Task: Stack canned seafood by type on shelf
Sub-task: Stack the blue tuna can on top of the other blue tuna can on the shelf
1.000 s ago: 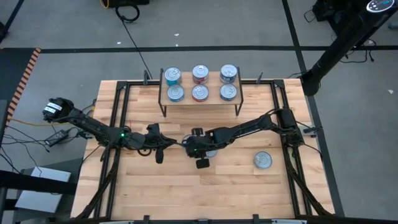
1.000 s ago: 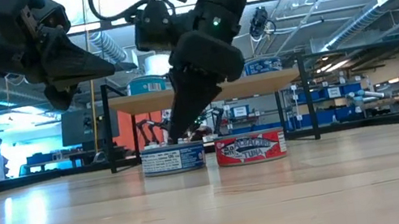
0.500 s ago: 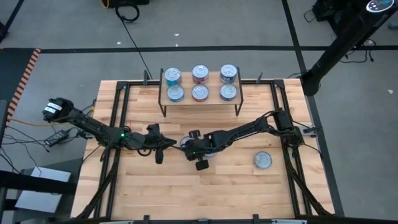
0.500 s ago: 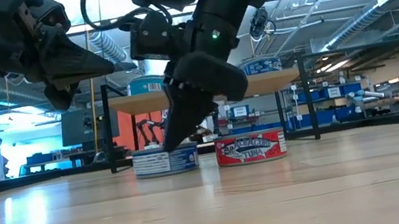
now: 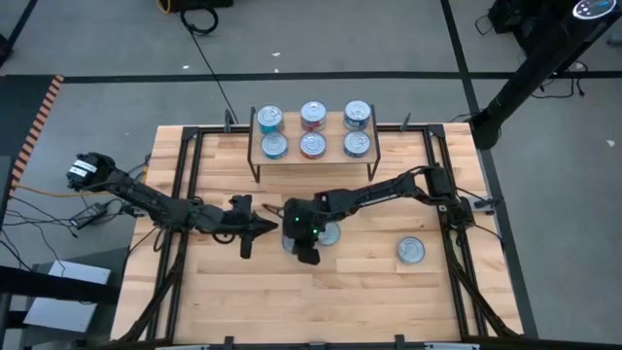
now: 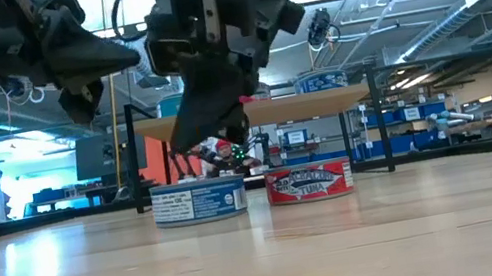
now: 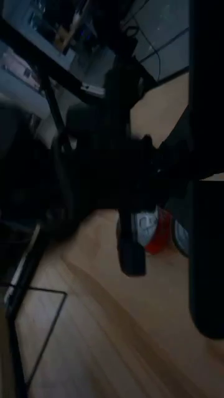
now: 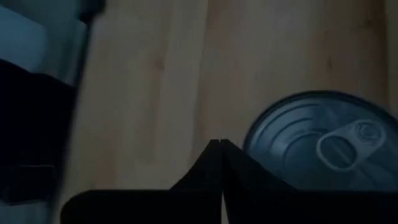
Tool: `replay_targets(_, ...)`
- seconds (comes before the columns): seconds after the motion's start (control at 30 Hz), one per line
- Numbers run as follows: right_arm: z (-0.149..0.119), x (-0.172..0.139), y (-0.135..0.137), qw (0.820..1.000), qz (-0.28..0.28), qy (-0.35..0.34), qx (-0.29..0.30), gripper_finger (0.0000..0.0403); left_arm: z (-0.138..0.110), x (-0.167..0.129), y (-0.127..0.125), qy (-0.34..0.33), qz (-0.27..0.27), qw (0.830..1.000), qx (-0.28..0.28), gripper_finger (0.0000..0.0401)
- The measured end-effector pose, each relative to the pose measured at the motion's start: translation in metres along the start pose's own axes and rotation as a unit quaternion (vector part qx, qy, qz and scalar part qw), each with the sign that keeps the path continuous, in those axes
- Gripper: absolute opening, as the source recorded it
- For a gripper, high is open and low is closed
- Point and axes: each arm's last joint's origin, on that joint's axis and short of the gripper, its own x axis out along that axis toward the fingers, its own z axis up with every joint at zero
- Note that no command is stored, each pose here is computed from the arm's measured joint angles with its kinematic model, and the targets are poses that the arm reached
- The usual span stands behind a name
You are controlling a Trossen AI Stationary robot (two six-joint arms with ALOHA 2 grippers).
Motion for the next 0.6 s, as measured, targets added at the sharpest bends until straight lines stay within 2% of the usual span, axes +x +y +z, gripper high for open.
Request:
replay_targets(0.1,0.002,-0.003,-0.004,0.999,0.032,-0.002,0.036,0.0004,0.004,0.000,-0.003,-0.020,-0.016,1.000,0.014,0.0001)
replay_targets(0.23,0.002,-0.005,-0.002,0.999,0.020,-0.001,0.045,0.0005,0.008,-0.001,-0.005,-0.037,-0.026,0.999,0.018,0.0001)
replay_targets(0.43,-0.001,-0.015,0.021,0.999,-0.048,0.005,-0.012,0.0007,0.002,-0.001,-0.002,-0.005,-0.010,1.000,0.029,0.0001)
replay_targets(0.6,-0.014,-0.017,0.035,0.986,-0.141,0.046,-0.070,0.0007,-0.016,-0.001,0.010,0.069,0.063,0.995,0.028,0.0001)
